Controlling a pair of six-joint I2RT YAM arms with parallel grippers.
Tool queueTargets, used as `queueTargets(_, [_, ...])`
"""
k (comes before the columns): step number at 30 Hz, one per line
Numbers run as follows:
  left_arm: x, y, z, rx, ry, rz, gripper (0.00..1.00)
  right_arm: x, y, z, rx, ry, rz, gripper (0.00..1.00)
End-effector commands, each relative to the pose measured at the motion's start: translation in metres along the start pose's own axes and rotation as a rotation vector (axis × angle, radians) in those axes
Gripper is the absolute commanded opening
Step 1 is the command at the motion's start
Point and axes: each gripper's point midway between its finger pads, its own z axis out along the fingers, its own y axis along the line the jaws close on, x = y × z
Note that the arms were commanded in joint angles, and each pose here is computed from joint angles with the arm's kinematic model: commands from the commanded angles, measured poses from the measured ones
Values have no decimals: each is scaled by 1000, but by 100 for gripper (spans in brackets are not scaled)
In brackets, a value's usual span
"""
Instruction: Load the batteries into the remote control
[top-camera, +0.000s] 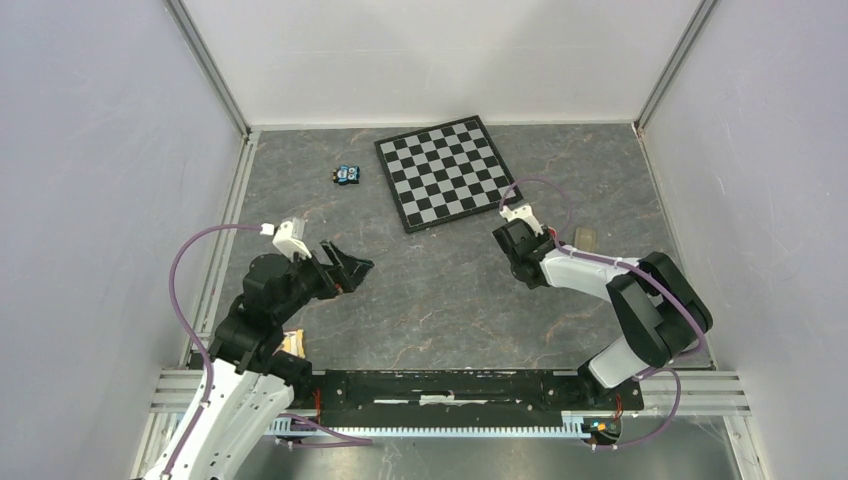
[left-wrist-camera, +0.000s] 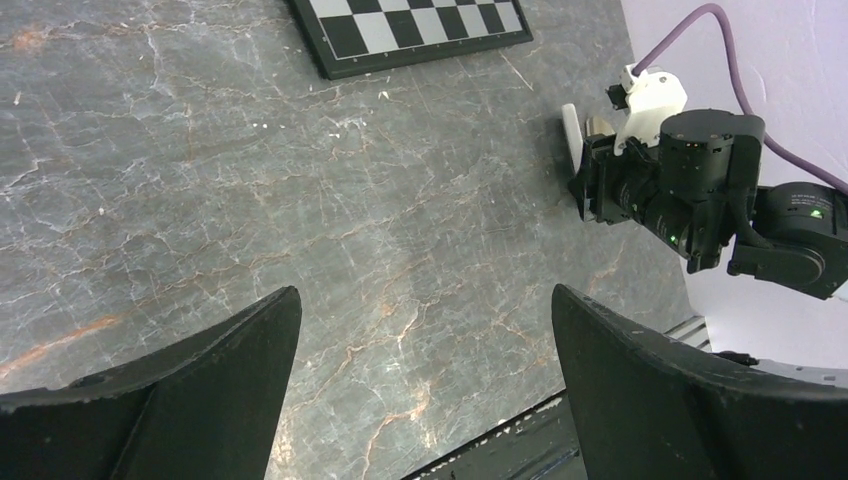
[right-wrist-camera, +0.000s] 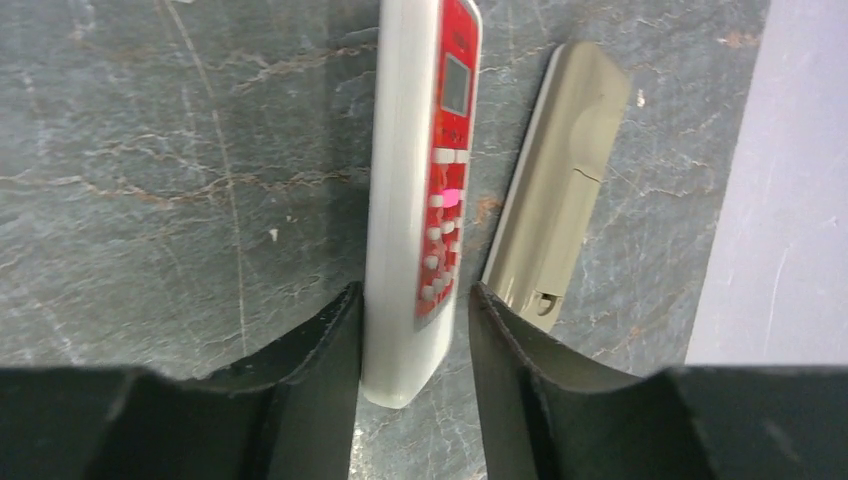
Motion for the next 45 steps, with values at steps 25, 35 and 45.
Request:
queueTargets(25, [-55,-10,-48,-144,-71,161,100,-46,-160,-153,11,-592,819,98])
queueTargets(35, [-98,-38,-105,-85,-269,264,100,-6,-252,-216,155,-755,1081,98])
queueTargets(45, [-111,-65,-149,40,-398,314,100,-1,-281,-249,107,-884,1184,98])
